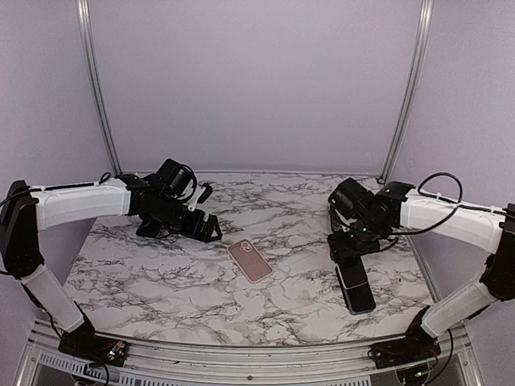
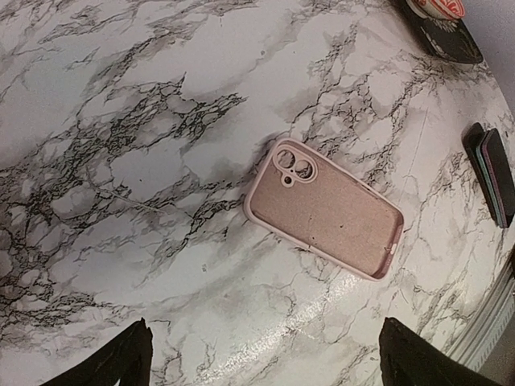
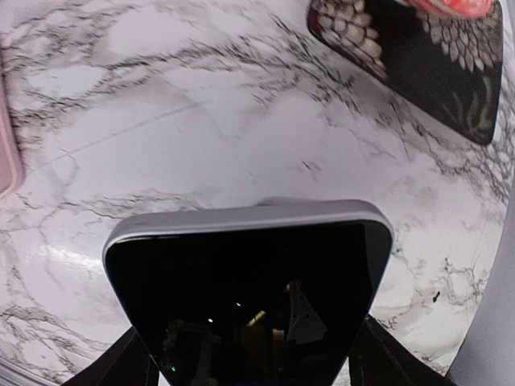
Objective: Put the phone into the phone case
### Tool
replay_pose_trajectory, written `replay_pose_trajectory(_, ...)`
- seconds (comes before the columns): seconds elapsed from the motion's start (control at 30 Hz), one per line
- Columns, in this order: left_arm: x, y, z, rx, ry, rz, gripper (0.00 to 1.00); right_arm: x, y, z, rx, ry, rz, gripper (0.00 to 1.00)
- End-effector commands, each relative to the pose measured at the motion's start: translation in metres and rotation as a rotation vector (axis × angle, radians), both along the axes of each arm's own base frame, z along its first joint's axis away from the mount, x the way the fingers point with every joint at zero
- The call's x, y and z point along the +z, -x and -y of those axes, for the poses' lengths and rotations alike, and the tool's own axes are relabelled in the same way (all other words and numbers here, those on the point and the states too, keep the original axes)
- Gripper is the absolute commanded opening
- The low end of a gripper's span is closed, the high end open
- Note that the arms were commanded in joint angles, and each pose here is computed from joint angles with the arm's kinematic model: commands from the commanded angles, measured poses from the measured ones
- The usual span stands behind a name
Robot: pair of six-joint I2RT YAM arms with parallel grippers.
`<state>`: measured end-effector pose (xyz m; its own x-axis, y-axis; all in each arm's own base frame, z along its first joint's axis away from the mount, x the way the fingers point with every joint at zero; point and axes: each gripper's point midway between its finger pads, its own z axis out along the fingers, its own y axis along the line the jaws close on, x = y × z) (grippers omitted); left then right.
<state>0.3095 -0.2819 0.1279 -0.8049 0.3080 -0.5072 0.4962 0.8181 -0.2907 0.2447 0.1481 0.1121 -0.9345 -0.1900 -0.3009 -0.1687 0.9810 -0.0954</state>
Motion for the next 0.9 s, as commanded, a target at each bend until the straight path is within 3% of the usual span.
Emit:
replay_pose_trajectory(0.0, -0.011, -0.001, -0.007, 0.023, -0.022, -0.030, 0.99, 0.062, -0.035, -0.071, 0.138, -0.182, 0.277, 0.24)
replay_pose_trajectory(0.23, -0.007, -0.017, -0.026, 0.124, 0.016, -0.023, 0.99, 0.096, -0.052, -0.213, 0.379, -0.417, 0.556, 0.23)
replay_pose_trajectory(0.4, -0.005, -0.022, -0.033, 0.155, 0.009, -0.005, 0.99, 0.086, -0.056, -0.284, 0.483, -0.443, 0.617, 0.21)
replay_pose_trajectory(0.53, -0.004, -0.025, -0.038, 0.168, 0.008, 0.001, 0.99, 0.056, -0.058, -0.301, 0.492, -0.401, 0.574, 0.19)
replay_pose_trajectory(0.87, -0.008, -0.026, -0.037, 0.168, 0.017, -0.020, 0.99, 0.021, -0.060, -0.291, 0.450, -0.337, 0.537, 0.17)
